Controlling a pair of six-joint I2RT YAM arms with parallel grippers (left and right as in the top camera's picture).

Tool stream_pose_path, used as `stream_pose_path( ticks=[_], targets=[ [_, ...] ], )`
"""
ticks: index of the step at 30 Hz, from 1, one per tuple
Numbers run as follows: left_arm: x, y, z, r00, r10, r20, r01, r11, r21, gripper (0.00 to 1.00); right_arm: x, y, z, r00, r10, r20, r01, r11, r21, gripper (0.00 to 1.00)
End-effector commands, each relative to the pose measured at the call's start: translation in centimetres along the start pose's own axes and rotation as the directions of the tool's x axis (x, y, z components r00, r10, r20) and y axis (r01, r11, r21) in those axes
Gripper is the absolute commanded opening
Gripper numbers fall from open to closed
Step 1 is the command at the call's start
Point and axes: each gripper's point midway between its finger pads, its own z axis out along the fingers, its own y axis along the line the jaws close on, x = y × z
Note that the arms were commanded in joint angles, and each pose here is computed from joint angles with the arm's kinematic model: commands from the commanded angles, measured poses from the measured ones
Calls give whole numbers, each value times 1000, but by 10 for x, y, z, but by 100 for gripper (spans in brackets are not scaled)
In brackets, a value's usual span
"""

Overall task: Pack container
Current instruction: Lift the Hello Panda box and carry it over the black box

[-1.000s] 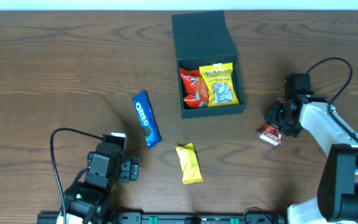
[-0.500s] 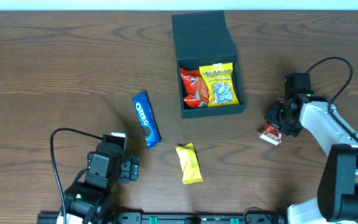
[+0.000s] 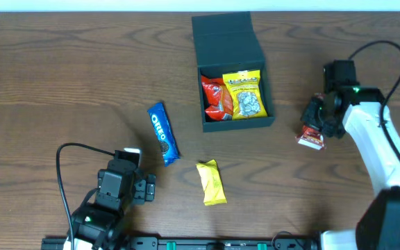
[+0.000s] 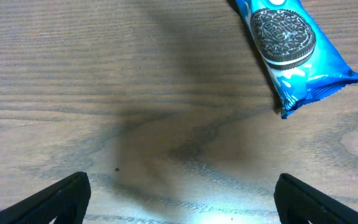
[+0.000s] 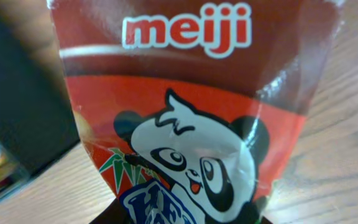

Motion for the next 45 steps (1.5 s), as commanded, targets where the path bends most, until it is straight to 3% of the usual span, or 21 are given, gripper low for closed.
stream_pose_path(
  ticks=[1, 8, 14, 21, 27, 40, 45],
  targets=[
    [0, 1, 0, 1000, 14, 1, -14, 1000, -5, 95, -7, 24, -32, 992, -115, 60, 117, 992, -37, 17],
    [0, 1, 0, 1000, 14, 1, -14, 1000, -5, 95, 6, 95, -88, 929, -342, 140, 362, 918, -162, 19],
    [0, 1, 0, 1000, 14, 1, -14, 1000, -5, 95, 13, 141, -111, 879, -430, 207, 470, 856, -215, 19],
    [0, 1, 0, 1000, 14, 1, -14, 1000, -5, 95, -1, 177, -67, 877, -464, 126, 480, 852, -208, 18],
    [0, 1, 0, 1000, 14, 1, -14, 1000, -5, 96, -2, 217, -33, 845, -526, 96, 528, 791, -308, 18],
    [0, 1, 0, 1000, 14, 1, -14, 1000, -5, 95, 20, 239, 17, 822, -569, 26, 546, 774, -321, 18],
    [0, 1, 0, 1000, 14, 1, -14, 1000, -5, 95, 24, 241, 33, 848, -530, -17, 499, 808, -313, 16]
  ],
)
